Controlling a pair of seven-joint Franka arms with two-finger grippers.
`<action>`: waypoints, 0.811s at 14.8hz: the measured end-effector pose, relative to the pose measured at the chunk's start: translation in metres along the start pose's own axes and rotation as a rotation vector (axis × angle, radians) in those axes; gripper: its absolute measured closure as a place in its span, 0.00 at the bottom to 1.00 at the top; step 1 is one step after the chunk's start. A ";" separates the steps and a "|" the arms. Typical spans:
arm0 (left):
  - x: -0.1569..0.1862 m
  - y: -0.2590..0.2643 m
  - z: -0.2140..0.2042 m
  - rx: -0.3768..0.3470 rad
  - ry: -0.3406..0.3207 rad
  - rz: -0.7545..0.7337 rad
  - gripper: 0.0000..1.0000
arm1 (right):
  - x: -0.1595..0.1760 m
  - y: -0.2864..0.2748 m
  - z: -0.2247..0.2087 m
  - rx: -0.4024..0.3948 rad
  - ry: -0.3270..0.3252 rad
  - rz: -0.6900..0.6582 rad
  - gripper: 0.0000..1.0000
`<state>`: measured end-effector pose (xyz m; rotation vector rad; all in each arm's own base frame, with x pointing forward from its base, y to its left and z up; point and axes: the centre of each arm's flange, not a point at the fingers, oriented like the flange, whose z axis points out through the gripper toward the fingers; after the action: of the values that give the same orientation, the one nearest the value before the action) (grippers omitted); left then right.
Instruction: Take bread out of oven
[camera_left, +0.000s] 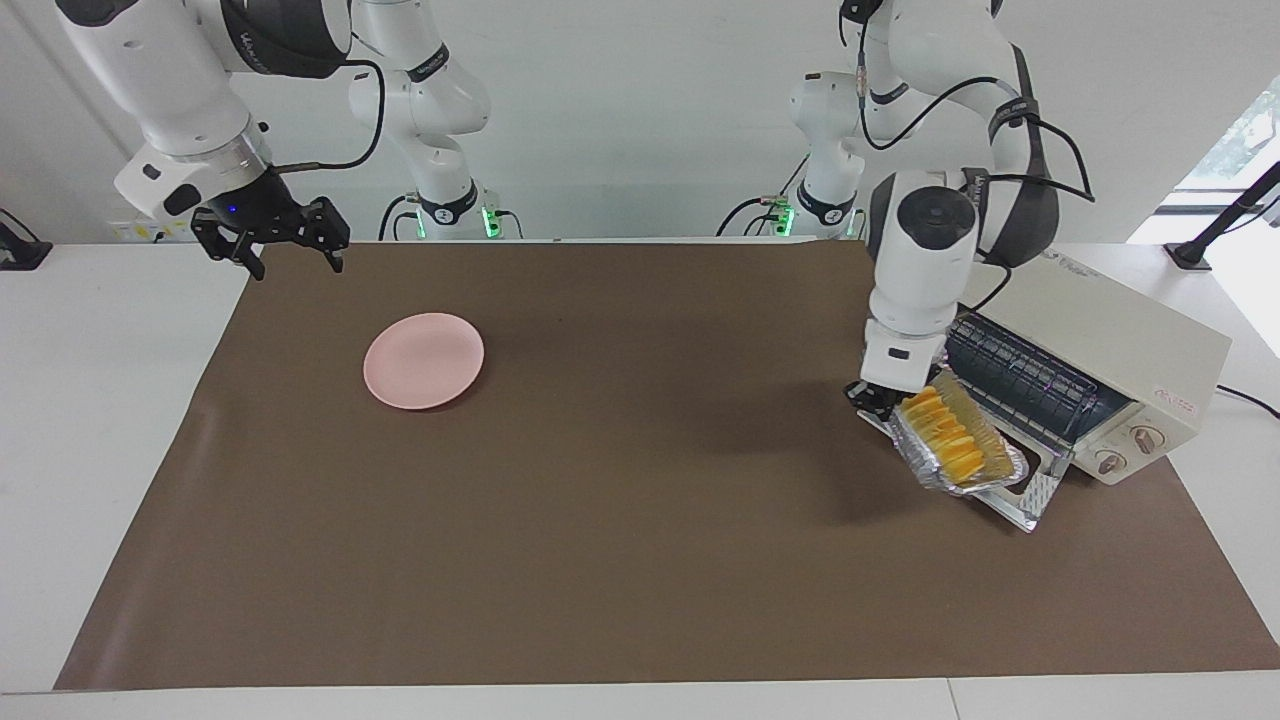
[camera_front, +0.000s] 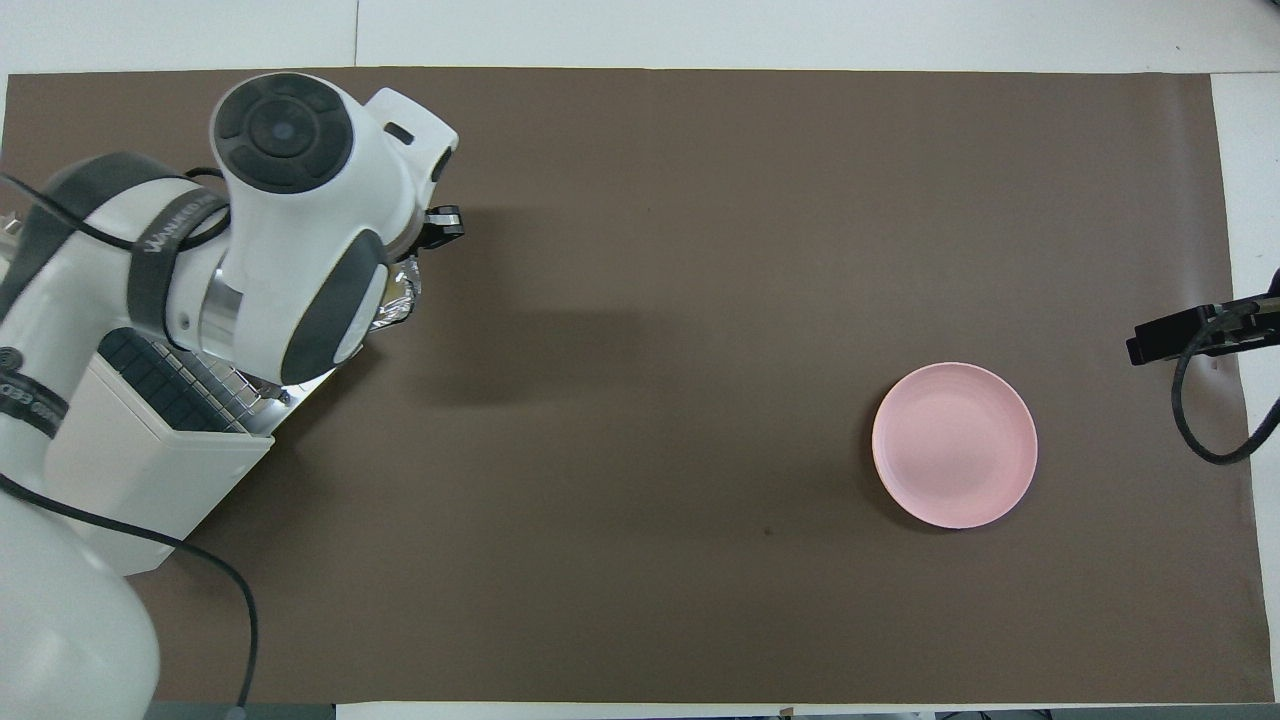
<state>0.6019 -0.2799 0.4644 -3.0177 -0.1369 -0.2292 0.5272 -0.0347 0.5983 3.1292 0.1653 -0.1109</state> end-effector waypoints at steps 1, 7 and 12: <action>-0.007 0.029 -0.006 -0.015 0.006 0.038 0.98 | 0.000 0.000 0.000 0.000 0.000 0.001 0.00; -0.078 0.172 0.032 0.006 -0.061 0.254 0.98 | 0.000 0.001 0.000 0.000 0.000 0.001 0.00; -0.125 0.222 0.060 -0.016 -0.134 0.270 0.98 | -0.002 0.000 0.002 0.004 -0.020 0.001 0.00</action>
<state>0.5097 -0.5030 0.3625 -3.0214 0.2616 -0.0027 0.5248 -0.0350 0.5966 3.1305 0.1637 -0.1432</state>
